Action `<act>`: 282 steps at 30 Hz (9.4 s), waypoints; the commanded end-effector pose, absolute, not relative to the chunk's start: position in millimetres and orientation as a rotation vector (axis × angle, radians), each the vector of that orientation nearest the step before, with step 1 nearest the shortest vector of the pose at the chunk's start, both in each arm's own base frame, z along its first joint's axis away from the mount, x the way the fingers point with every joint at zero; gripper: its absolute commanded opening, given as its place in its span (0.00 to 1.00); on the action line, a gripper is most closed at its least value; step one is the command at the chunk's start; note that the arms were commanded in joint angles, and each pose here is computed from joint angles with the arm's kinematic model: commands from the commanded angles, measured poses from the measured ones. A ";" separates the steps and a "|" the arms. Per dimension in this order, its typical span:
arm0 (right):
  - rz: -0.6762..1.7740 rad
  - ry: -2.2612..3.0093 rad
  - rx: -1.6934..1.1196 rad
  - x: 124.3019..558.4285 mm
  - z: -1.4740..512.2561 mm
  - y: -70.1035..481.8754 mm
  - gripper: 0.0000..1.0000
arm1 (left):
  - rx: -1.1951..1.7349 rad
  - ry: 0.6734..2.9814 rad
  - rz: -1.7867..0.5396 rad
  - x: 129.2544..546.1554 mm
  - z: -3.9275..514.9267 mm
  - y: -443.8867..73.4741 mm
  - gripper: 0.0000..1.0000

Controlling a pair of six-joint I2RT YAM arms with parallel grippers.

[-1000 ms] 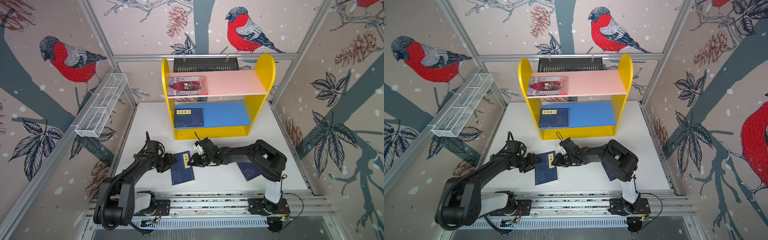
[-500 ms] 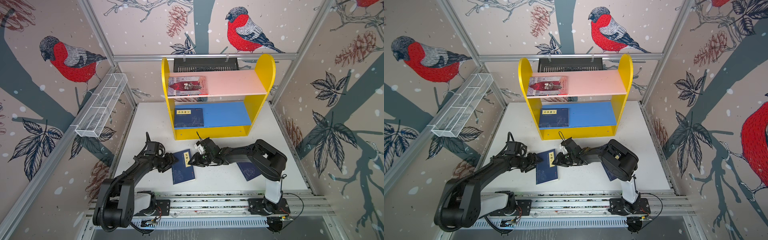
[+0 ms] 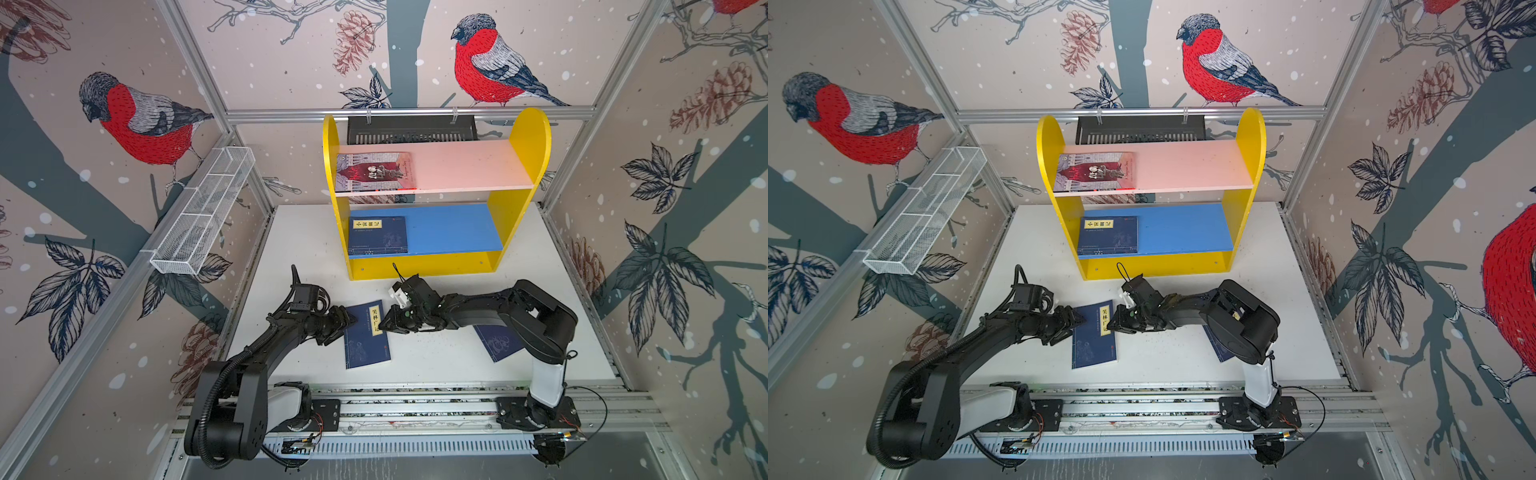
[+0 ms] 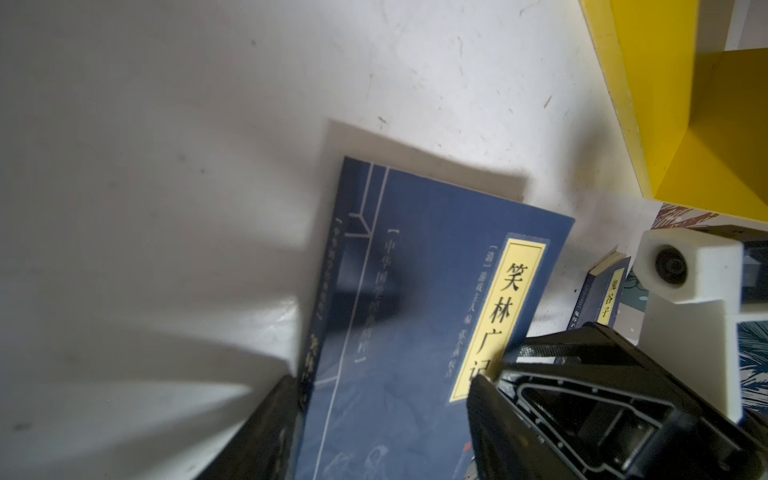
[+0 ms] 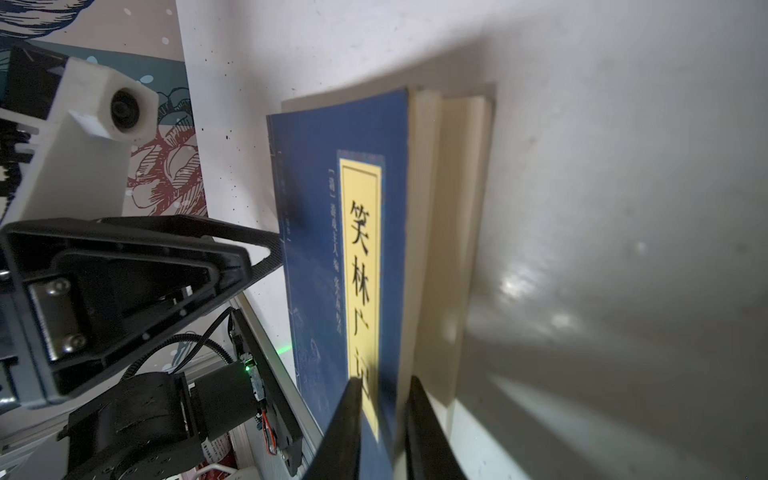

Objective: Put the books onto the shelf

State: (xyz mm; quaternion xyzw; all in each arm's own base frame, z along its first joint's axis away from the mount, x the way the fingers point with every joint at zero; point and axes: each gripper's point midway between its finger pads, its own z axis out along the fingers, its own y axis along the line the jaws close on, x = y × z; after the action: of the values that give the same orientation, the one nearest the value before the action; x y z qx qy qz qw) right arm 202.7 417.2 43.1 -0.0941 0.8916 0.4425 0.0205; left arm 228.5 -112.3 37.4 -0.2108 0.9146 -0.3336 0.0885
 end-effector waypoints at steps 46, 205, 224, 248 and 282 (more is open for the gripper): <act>1.711 2.453 -0.496 202.9 142.9 412.1 0.01 | -0.502 2.336 -1.603 240.7 124.6 -140.3 0.65; 1.683 2.172 -0.769 198.6 242.9 301.5 0.02 | 0.116 1.928 -1.547 225.5 249.4 -146.6 0.85; 1.767 2.103 -0.959 153.1 259.9 299.0 0.02 | 0.343 1.968 -1.824 195.8 255.7 -183.0 0.85; 1.720 2.126 -0.998 172.1 253.4 316.6 0.23 | 0.323 1.965 -1.872 186.3 252.7 -188.9 0.00; 1.846 1.852 -0.342 202.3 272.8 302.1 0.64 | 0.196 1.862 -1.867 230.4 297.8 -178.9 0.00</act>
State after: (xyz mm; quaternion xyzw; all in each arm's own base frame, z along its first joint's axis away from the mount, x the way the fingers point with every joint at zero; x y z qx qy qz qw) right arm 199.4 299.6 254.5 -0.1299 0.7040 0.6607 0.2258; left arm 232.4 -179.4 287.7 0.0500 0.6934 -0.6827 0.2251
